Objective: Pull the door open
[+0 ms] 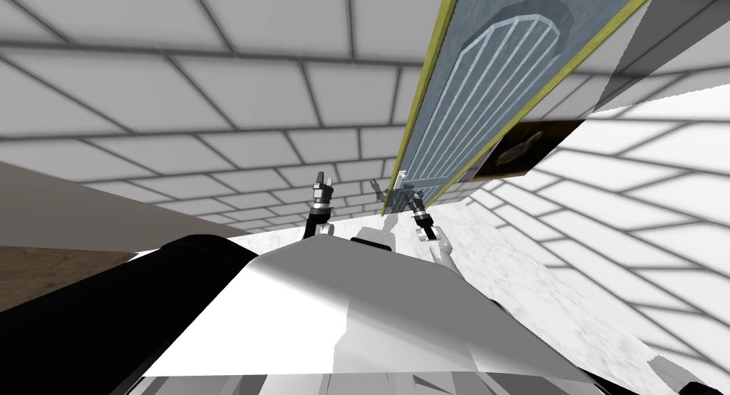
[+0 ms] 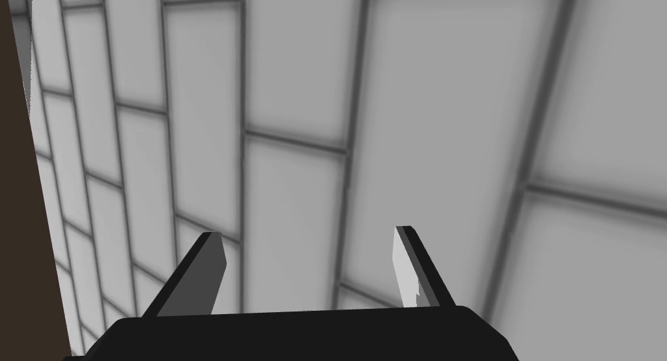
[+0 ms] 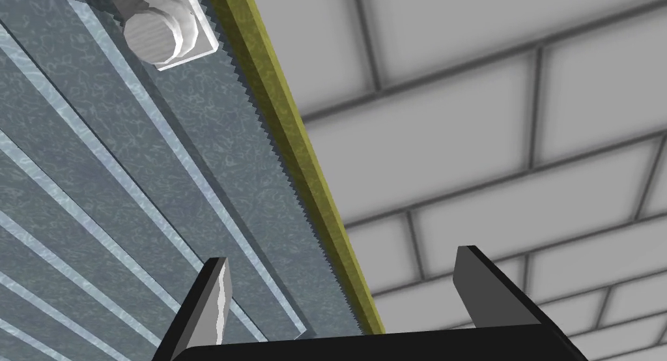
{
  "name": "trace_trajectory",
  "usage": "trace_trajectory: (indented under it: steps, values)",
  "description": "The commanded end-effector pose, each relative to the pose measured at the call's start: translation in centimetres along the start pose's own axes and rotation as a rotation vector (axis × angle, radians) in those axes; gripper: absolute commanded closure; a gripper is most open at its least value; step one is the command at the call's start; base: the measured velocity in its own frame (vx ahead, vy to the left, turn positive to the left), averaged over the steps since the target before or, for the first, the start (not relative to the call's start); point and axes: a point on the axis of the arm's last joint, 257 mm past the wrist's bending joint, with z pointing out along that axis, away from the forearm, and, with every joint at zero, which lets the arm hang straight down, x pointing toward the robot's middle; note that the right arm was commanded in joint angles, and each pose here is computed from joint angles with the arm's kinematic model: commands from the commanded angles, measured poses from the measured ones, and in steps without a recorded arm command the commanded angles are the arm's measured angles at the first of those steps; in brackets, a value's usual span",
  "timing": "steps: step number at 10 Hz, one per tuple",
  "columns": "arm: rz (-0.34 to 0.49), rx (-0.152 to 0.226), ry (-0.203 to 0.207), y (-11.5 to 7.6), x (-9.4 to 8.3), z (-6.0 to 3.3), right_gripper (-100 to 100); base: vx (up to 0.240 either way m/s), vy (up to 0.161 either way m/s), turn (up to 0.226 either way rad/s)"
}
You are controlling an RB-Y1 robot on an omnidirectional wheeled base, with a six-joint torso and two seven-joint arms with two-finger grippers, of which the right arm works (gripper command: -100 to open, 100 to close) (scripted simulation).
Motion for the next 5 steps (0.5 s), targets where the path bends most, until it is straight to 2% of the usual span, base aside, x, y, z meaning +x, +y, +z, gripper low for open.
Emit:
trace_trajectory:
  steps: [1,5]
  values:
    - [-0.038,0.005,0.028,-0.9,0.8,0.05,-100,0.067,-0.031,0.029]
    - [-0.128,0.017,0.093,-3.0,2.4,0.21,-100,0.099,-0.043,0.029]
